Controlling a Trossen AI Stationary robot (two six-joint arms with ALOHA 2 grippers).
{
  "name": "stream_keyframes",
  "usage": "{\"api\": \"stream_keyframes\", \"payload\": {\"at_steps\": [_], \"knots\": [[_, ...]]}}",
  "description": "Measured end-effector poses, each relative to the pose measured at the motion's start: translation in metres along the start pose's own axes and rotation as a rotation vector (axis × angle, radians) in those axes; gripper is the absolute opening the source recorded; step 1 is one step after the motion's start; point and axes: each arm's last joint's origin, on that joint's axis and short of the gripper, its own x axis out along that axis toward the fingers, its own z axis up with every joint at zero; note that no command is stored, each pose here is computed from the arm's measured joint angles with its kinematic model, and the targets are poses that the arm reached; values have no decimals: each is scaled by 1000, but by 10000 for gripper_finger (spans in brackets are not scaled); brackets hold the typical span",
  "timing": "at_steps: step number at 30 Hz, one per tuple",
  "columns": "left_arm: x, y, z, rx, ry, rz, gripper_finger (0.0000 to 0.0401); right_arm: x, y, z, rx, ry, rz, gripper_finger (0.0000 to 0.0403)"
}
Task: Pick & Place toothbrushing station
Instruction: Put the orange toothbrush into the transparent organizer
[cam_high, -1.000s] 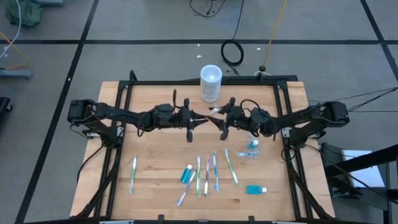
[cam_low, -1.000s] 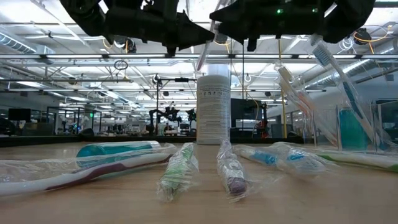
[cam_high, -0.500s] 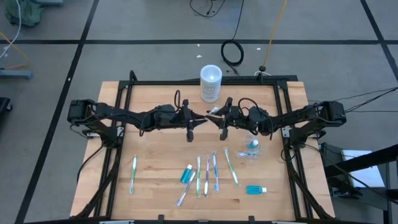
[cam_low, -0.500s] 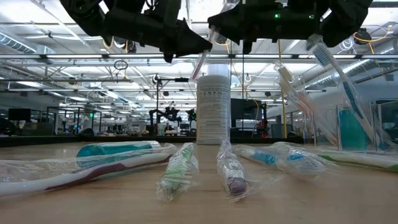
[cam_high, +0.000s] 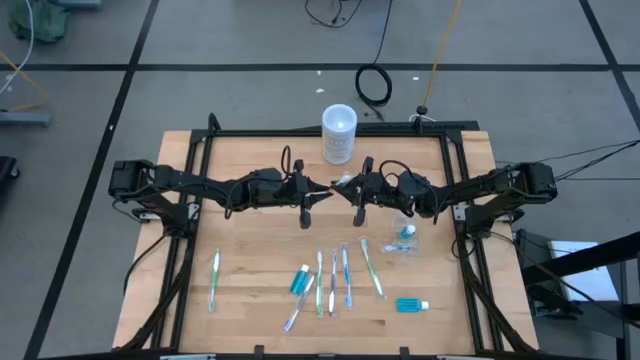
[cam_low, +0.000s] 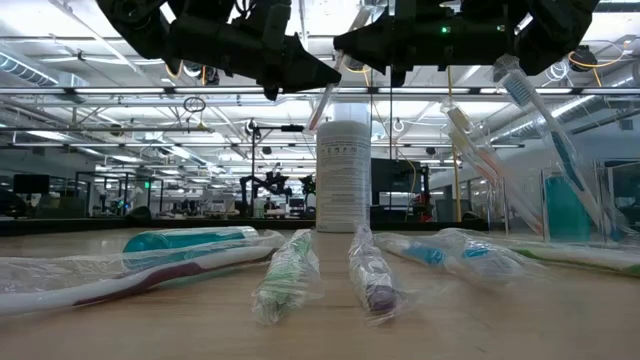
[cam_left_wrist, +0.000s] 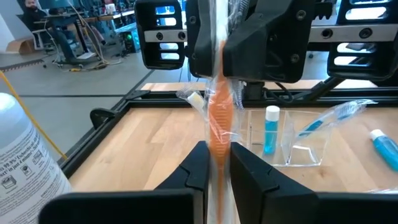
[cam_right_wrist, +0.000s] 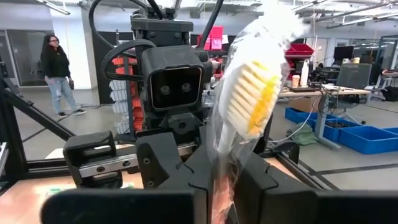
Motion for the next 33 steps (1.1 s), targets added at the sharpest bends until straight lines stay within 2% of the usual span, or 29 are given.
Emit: {"api": "stream_keyframes", "payload": {"at_steps": [4, 7, 10, 13, 16, 22, 27, 30, 33], "knots": [[0, -1, 0, -38, 0, -60, 71, 0, 0, -1, -7, 7, 8, 12], [0, -2, -3, -53, 26, -80, 117, 0, 1, -6, -17, 64, 14, 17], [0, -2, -6, -83, 58, -55, 165, -5, 0, -7, -15, 150, 3, 26], [-6, -2, -2, -135, 82, -57, 203, -15, 1, 6, -12, 172, 9, 22], [-18, -1, 10, -138, 86, -83, 229, -31, 9, 25, -25, 187, 50, 12], [-46, 4, 24, -86, 153, -21, 254, -78, 31, 62, 74, 216, 164, 22], [-53, 6, 27, -81, 168, 10, 257, -122, 33, 97, 182, 245, 220, 17], [-52, 6, 26, -80, 174, 9, 257, -146, 29, 101, 239, 342, 223, 12], [-49, 5, 21, -85, 203, 9, 258, -163, 29, 93, 289, 476, 234, 15]]}}
